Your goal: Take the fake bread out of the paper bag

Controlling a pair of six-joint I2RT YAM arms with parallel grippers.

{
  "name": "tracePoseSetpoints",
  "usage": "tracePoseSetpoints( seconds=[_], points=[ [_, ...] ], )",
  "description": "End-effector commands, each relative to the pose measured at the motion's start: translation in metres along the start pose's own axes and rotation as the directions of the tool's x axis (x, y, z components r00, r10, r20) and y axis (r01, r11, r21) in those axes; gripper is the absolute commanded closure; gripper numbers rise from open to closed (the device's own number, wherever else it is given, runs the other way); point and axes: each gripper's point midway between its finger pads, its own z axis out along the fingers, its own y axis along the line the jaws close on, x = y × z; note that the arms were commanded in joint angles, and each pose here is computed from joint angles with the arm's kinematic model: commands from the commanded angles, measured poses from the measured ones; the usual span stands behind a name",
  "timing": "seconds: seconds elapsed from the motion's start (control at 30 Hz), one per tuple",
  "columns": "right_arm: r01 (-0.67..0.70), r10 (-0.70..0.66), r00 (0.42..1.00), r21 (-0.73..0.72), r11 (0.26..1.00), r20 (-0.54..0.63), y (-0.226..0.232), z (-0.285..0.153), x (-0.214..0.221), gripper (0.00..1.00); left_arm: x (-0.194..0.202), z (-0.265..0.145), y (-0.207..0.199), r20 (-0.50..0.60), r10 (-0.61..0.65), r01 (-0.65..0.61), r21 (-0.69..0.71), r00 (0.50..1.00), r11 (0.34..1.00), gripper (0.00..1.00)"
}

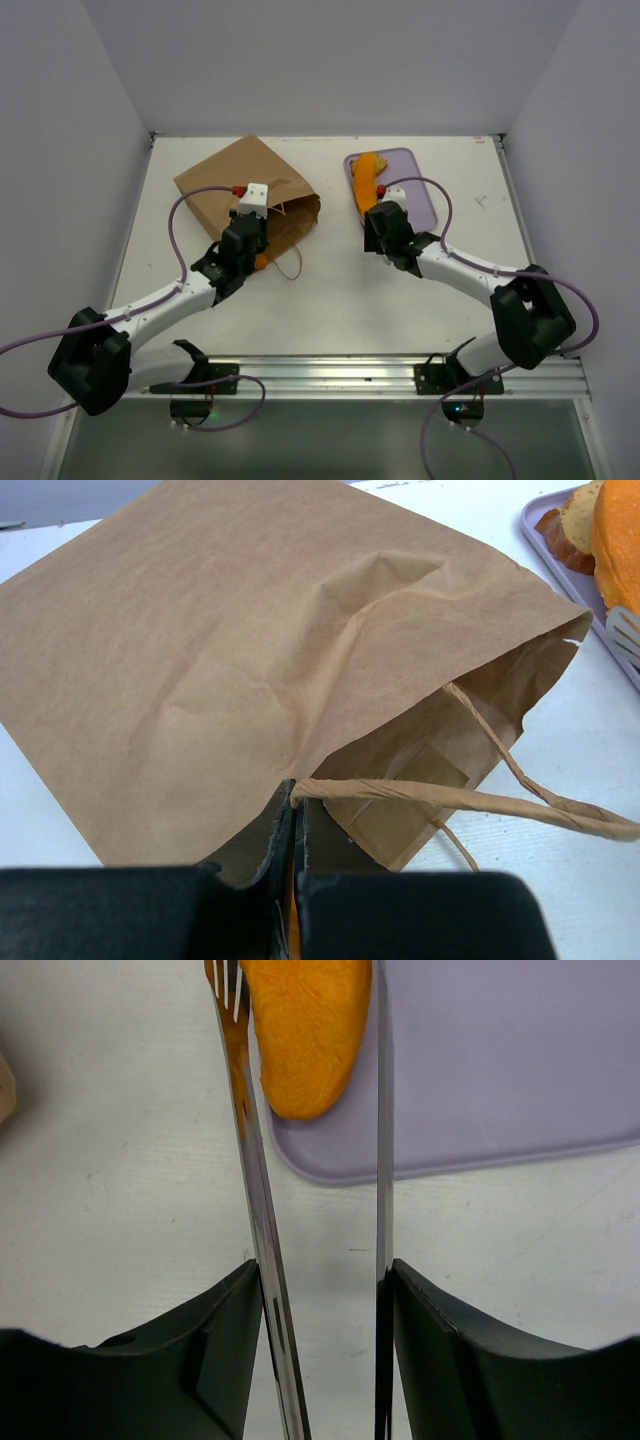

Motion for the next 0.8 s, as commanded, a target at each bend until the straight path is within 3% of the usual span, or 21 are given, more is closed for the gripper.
tracePoseSetpoints(
  seconds=[0.0, 0.4, 0.63, 0.77],
  points=[
    [-0.035, 0.034, 0.995, 0.002, 0.999, 0.099, 0.001, -0.015, -0.041, 0.45, -0.013, 0.000, 0.002, 0.037, -0.043, 0.044, -0.009, 0.998, 0.999, 1.00],
    [-0.016, 0.010, 0.991, 0.043, 0.999, 0.137, -0.004, -0.023, -0.065, 0.44, -0.013, -0.001, 0.003, 0.038, -0.045, 0.045, -0.010, 0.998, 0.999, 1.00],
    [-0.022, 0.022, 0.990, 0.000, 1.000, 0.140, -0.004, -0.043, -0.070, 0.44, -0.014, -0.001, 0.003, 0.039, -0.045, 0.045, -0.010, 0.998, 0.999, 1.00],
    [-0.032, 0.042, 0.994, -0.104, 0.994, 0.104, 0.009, -0.060, -0.062, 0.45, -0.014, -0.001, 0.003, 0.040, -0.048, 0.048, -0.010, 0.998, 0.999, 1.00]
  ],
)
